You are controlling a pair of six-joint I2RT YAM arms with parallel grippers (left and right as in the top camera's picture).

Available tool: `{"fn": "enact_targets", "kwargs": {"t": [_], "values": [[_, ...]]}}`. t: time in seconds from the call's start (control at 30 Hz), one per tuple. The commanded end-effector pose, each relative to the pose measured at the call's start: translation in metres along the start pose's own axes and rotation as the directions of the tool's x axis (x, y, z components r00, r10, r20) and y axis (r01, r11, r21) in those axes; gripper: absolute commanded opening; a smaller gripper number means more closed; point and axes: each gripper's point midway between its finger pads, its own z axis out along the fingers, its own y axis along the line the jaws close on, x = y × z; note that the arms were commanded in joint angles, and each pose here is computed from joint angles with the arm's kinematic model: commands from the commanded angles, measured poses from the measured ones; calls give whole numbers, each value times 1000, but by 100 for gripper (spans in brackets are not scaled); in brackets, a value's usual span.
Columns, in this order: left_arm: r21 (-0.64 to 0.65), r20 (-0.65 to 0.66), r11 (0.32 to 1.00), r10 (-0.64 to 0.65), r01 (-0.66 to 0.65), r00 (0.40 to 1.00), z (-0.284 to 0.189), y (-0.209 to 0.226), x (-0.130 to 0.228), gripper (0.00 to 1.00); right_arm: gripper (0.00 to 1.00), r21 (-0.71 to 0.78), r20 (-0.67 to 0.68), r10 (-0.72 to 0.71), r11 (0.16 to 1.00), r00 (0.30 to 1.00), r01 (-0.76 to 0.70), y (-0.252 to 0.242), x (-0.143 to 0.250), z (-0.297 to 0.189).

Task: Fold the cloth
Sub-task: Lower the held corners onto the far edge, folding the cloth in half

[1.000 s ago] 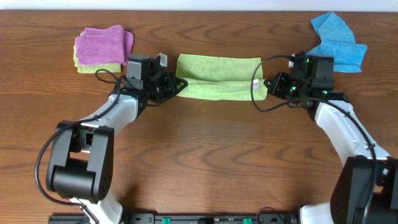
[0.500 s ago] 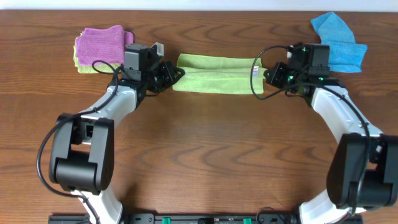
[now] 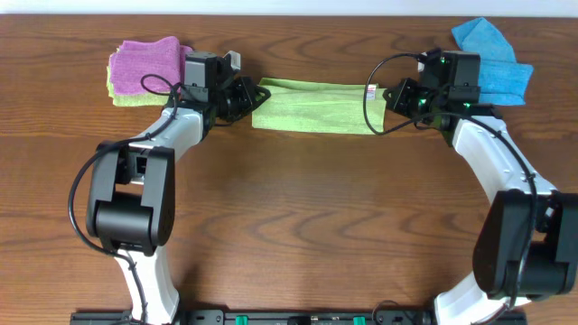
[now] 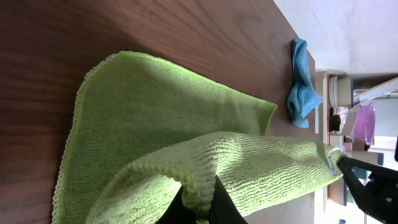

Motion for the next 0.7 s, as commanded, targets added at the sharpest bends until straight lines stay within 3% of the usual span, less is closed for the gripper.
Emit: {"fn": "enact_targets", "kwargs": {"t": [0.0,0.27,0.67], "values": [[13,32,999,52,-53,998,-4,-9,-17,6,2,35,-7,0,999,1000,0,-9,-1,7],[0,49,997,76,-76,996,-10,-8,-30,6,2,67,-16,11,998,1000,-9,-20,3,15],[10,-7,999,41,-41,999,5,5,-20,6,2,111,1,21,994,1000,-21,-28,0,14]]}}
